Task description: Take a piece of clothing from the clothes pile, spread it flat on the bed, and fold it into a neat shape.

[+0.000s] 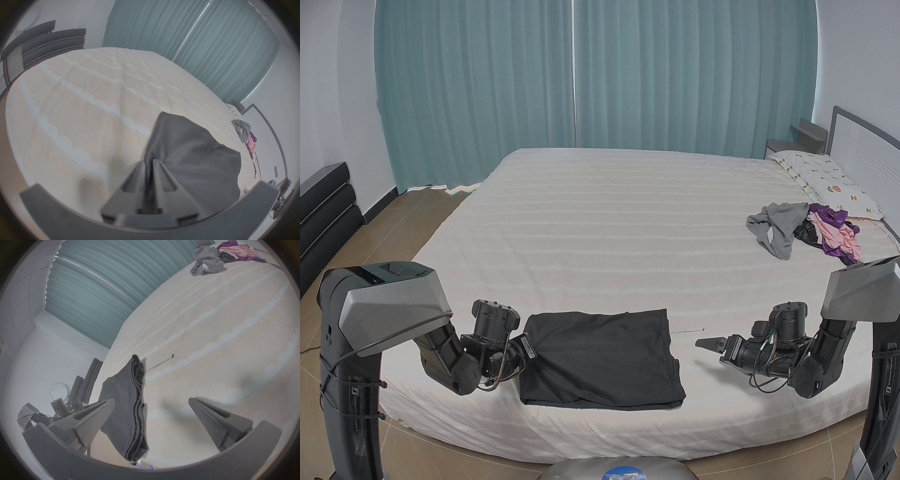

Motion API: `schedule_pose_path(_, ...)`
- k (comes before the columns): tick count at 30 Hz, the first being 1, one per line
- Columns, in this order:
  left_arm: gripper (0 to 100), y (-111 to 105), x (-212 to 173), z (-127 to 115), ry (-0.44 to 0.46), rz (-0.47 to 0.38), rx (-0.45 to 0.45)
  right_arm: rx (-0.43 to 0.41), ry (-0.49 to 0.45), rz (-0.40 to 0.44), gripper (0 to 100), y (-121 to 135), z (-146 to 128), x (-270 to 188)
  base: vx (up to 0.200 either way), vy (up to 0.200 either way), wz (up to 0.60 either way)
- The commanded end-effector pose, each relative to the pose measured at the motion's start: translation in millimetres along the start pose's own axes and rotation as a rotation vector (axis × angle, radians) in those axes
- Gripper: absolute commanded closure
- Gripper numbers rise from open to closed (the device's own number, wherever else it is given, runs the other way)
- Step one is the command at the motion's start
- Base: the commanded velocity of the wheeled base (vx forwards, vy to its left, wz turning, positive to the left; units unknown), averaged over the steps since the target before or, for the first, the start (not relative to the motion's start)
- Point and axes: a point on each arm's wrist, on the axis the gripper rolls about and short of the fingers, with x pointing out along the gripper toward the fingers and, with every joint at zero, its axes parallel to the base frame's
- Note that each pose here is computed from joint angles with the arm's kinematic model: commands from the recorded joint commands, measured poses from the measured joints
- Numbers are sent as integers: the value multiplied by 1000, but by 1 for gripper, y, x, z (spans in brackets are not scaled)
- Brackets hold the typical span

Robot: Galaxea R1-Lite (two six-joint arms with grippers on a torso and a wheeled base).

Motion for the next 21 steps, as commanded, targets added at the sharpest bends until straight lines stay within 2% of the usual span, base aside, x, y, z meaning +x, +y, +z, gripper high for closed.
schedule_pose_path(1,0,-1,0,1,-4,-4,-2,0,0,0,0,0,0,0,0,0,0)
schedule_pose_path(14,0,0,-2,8,-26,-10,-16,4,-8,-15,0,-1,-1,0,0,0,0)
schedule_pose_path(21,0,4,-17,19,-21,-47,-100,-2,2,-18,0,1,-10,-2,0,0,0)
